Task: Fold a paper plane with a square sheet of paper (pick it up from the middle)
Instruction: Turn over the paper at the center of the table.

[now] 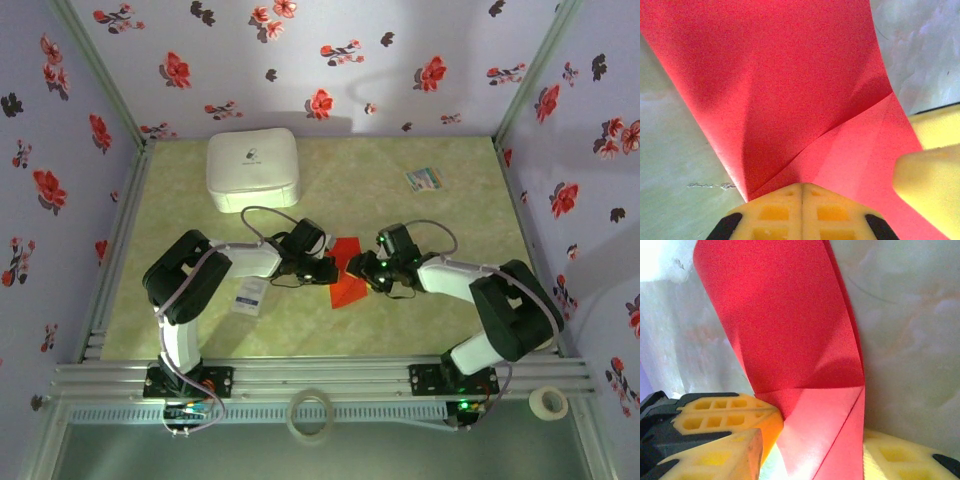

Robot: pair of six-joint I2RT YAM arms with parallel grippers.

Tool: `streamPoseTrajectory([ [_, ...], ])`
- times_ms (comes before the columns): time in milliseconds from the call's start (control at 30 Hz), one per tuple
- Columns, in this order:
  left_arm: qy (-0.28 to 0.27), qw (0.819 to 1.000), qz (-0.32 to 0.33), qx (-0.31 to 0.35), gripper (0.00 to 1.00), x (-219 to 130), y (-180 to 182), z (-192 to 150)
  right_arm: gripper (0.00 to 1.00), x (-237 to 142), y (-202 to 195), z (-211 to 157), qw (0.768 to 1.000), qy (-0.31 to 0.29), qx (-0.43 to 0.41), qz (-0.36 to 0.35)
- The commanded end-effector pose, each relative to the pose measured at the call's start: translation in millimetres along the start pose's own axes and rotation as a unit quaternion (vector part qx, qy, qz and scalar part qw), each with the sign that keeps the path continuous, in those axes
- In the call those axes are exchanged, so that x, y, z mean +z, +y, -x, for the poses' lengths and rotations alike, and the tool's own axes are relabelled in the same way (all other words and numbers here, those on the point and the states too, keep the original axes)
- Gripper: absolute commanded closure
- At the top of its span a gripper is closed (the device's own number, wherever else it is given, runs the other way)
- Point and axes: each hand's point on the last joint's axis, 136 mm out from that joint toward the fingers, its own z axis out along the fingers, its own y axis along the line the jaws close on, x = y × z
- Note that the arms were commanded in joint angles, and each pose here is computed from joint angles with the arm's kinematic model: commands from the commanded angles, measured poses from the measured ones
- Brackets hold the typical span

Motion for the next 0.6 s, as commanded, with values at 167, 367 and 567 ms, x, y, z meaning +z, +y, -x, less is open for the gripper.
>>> streamPoseTrajectory([
  [167, 0.025, 0.999, 0.033, -0.019, 0.99, 3.2, 19.6, -20.8, 0.61, 3.6, 7.1, 13.4, 0.999, -0.002, -0.007, 0.035],
  [367, 0.022, 0.999, 0.029, -0.018, 0.99, 1.9, 17.1, -18.5, 0.7, 2.7, 1.6, 15.1, 0.999, -0.004, -0.003, 0.042],
  [567, 0.02, 0.999, 0.021, -0.016, 0.99, 0.4, 12.5, -16.6, 0.78, 4.5, -3.3, 14.1, 0.999, 0.0, -0.002, 0.045],
])
